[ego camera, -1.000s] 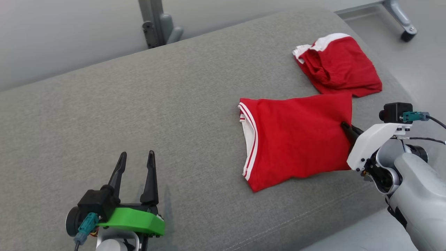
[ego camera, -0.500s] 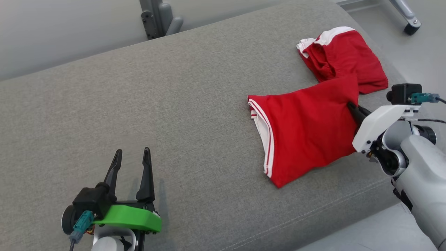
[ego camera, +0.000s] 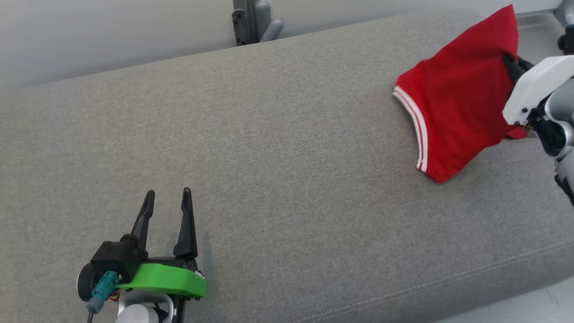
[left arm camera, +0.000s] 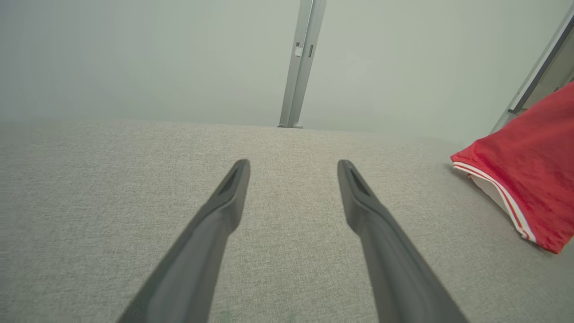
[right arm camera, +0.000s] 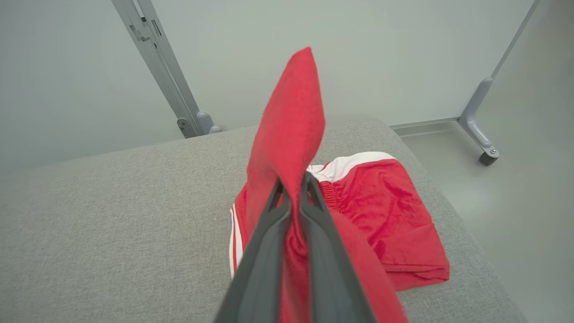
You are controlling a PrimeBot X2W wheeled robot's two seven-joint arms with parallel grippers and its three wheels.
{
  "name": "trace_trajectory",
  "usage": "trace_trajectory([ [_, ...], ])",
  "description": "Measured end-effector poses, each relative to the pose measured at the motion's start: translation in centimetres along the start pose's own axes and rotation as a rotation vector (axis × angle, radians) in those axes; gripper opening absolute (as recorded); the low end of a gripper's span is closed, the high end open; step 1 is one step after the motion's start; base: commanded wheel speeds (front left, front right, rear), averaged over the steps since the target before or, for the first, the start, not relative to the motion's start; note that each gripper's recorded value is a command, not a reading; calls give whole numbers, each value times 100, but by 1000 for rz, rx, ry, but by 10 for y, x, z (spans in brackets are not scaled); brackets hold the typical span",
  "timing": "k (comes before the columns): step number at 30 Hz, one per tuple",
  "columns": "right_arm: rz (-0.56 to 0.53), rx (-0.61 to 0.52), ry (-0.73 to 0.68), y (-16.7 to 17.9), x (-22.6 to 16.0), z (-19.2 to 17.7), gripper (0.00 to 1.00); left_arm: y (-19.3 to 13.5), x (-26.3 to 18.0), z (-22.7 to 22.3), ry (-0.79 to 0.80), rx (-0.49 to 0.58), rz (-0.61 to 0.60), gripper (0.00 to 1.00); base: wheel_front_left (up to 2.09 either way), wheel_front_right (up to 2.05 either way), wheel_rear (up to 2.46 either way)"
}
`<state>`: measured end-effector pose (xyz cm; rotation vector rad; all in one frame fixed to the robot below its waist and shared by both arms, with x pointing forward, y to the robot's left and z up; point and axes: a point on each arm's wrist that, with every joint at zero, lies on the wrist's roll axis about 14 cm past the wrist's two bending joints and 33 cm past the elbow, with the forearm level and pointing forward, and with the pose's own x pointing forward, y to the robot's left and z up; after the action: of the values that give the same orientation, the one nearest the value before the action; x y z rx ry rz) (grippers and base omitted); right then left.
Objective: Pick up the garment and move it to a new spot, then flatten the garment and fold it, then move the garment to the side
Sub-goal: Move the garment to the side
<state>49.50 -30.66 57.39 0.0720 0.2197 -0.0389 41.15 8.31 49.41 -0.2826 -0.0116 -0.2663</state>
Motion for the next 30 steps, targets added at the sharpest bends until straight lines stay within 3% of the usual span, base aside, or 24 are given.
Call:
trace_trajectory([
  [15,-156,-33,-18,-50,34,18,0,26,5,-13,29,14,57,100,0,0,0],
  [23,-280,-21,20,-91,46,0,0,35,15,-26,60,33,57,100,0,0,0],
  [24,-338,-23,33,-112,52,-8,0,45,18,-36,83,45,70,100,0,0,0],
  [30,-380,-21,69,-126,64,-30,0,59,20,-47,108,57,88,100,0,0,0],
])
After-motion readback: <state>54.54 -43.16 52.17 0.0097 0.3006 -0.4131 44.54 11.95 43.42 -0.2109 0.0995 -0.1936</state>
